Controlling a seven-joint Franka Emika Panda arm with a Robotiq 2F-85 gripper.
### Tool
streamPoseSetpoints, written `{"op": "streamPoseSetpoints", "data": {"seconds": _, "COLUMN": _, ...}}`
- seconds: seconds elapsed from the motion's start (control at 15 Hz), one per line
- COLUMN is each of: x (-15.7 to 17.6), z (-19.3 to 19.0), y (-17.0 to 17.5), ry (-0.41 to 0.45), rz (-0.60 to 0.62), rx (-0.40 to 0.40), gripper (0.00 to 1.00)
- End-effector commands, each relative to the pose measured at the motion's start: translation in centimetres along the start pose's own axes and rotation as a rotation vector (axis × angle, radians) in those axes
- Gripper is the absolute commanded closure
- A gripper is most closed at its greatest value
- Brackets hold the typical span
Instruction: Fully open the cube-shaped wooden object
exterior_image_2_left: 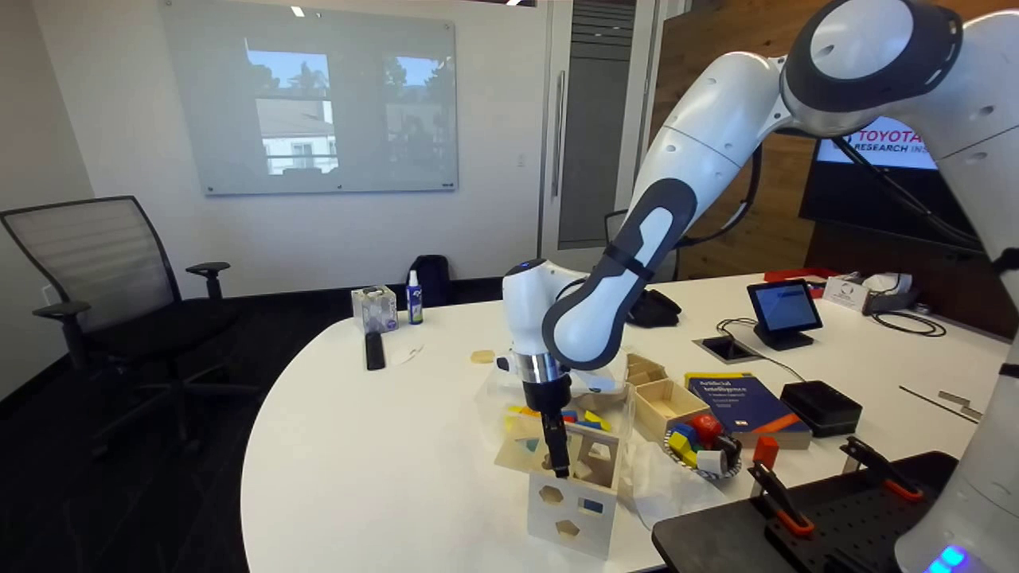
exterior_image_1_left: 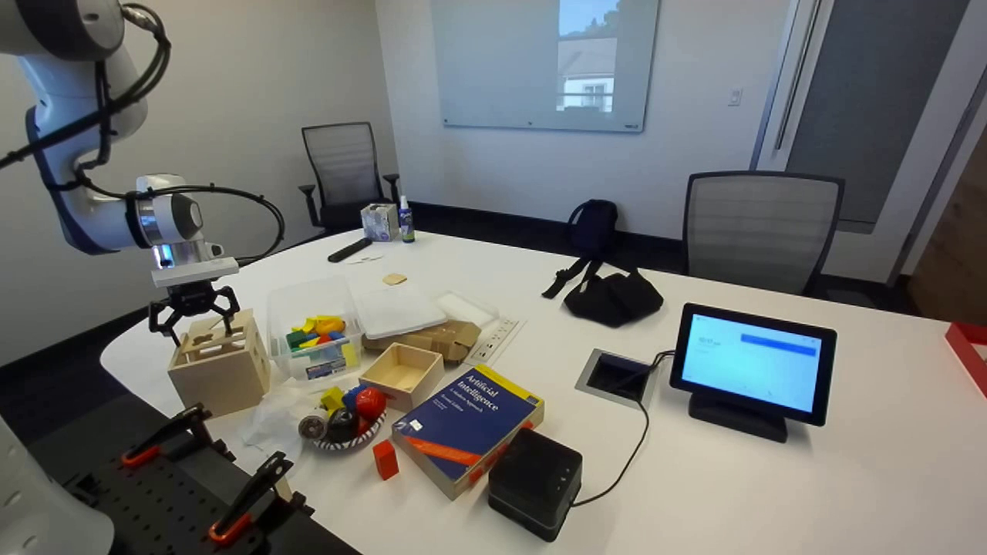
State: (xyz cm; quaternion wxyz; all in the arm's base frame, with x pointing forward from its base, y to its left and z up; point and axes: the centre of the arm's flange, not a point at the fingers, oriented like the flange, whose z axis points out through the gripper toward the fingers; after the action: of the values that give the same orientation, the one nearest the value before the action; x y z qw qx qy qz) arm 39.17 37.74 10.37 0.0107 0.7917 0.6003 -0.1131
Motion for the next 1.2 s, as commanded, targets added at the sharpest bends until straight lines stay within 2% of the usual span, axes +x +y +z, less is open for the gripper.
{"op": "streamPoseSetpoints", "data": {"seconds": 0.0, "x": 1.2, "z": 0.6, "y": 0.6, "ry": 0.001, "rz": 0.013, "rx": -0.048, "gripper": 0.00}}
{"op": "streamPoseSetpoints", "data": {"seconds": 0.33, "x": 1.7, "z": 0.3, "y": 0.4, "ry": -0.001, "rz": -0.026, "rx": -0.096, "gripper": 0.00}}
{"op": "streamPoseSetpoints", "data": {"seconds": 0.47, "x": 1.7, "z": 0.1, "y": 0.3, "ry": 0.017, "rz": -0.063, "rx": -0.077, "gripper": 0.00}}
{"op": "streamPoseSetpoints", "data": {"seconds": 0.67, "x": 1.2, "z": -1.0, "y": -0.1, "ry": -0.001, "rz": -0.096, "rx": -0.041, "gripper": 0.00}}
{"op": "streamPoseSetpoints", "data": {"seconds": 1.13, "x": 0.0, "z": -4.3, "y": -0.3, "ry": -0.109, "rz": -0.084, "rx": 0.035, "gripper": 0.00}}
